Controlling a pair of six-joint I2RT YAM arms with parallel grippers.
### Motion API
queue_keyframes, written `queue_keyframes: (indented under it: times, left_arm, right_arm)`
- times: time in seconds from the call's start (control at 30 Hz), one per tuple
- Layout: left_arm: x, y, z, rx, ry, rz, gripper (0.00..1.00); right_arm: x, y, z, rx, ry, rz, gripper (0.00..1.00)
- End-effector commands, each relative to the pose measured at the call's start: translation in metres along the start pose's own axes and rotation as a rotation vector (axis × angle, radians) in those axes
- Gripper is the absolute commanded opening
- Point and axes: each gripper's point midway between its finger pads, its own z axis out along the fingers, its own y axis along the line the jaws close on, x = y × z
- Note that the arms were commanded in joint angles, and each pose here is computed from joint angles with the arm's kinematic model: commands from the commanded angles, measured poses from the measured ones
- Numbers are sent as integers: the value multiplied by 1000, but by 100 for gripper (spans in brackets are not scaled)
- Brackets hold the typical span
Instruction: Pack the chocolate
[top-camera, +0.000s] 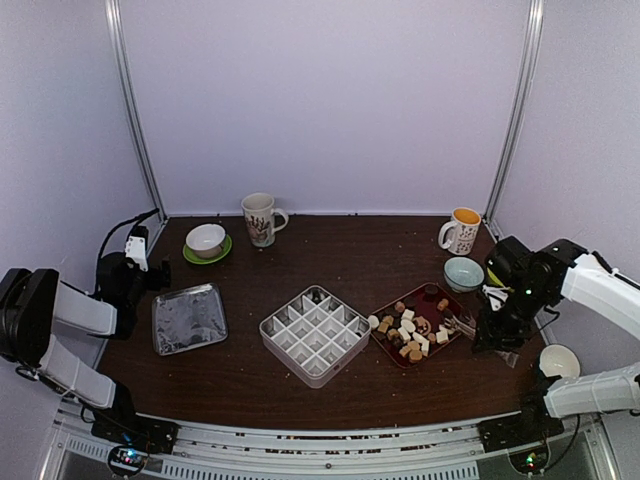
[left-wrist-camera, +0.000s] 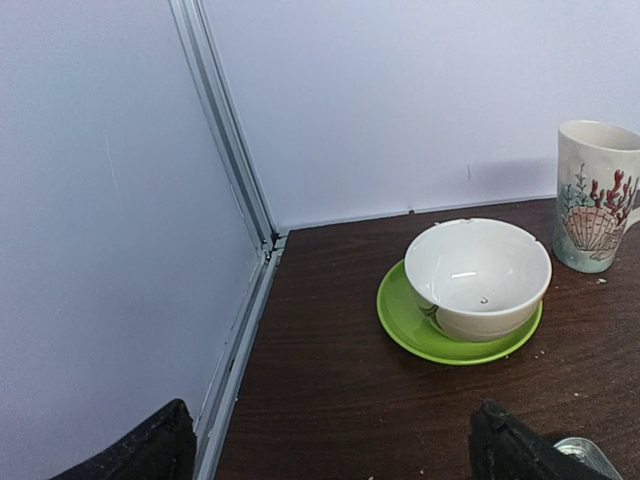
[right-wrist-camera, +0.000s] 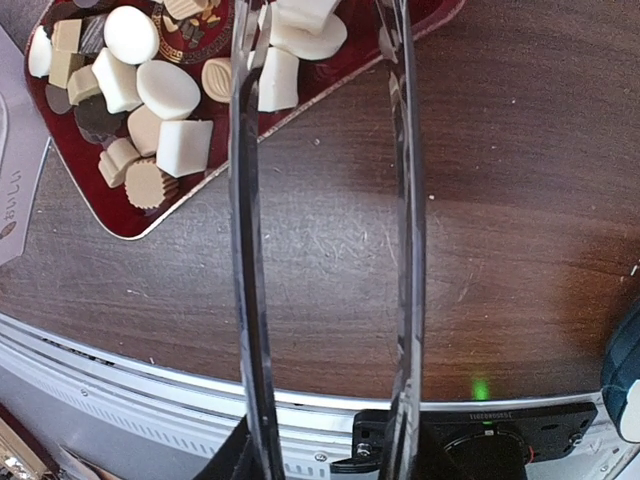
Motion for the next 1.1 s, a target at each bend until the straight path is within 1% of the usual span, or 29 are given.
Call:
queue_keyframes:
  times: [0.0,0.07,0.13,0.2,0.33,0.47,0.67,0.9,1.07]
  left_arm:
    - [-13,6,0,-19,-56,-10,98]
    - [-13,6,0,-19,-56,-10,98]
    - [-13,6,0,-19,-57,-10,98]
    - [-13,6,0,-19,-56,-10,98]
    - [-13,6,0,-20,-56,-10,98]
    - [-13,6,0,-20,-56,-10,98]
    - [-13,6,0,-19,-56,-10,98]
    - [-13,6,0,-19,-56,-10,98]
    - [-13,6,0,-20,-56,-10,98]
  right_arm:
    - [1,-1,8,-1,17,21,39]
    - [2,-2,11,0,24,22,38]
    - [2,0,12,-10,30,25,34]
    - [0,4,10,-28,20,25,30]
    - [-8,5,2,-29,-22,25,25]
    - [-11,7,-4,-35,-44,26,23]
    - [-22,11,-25,-49,-131,13,21]
    - [-28,34,-39,-180,-187,-43,17]
    - [-33,55,-54,-299,-243,-84,17]
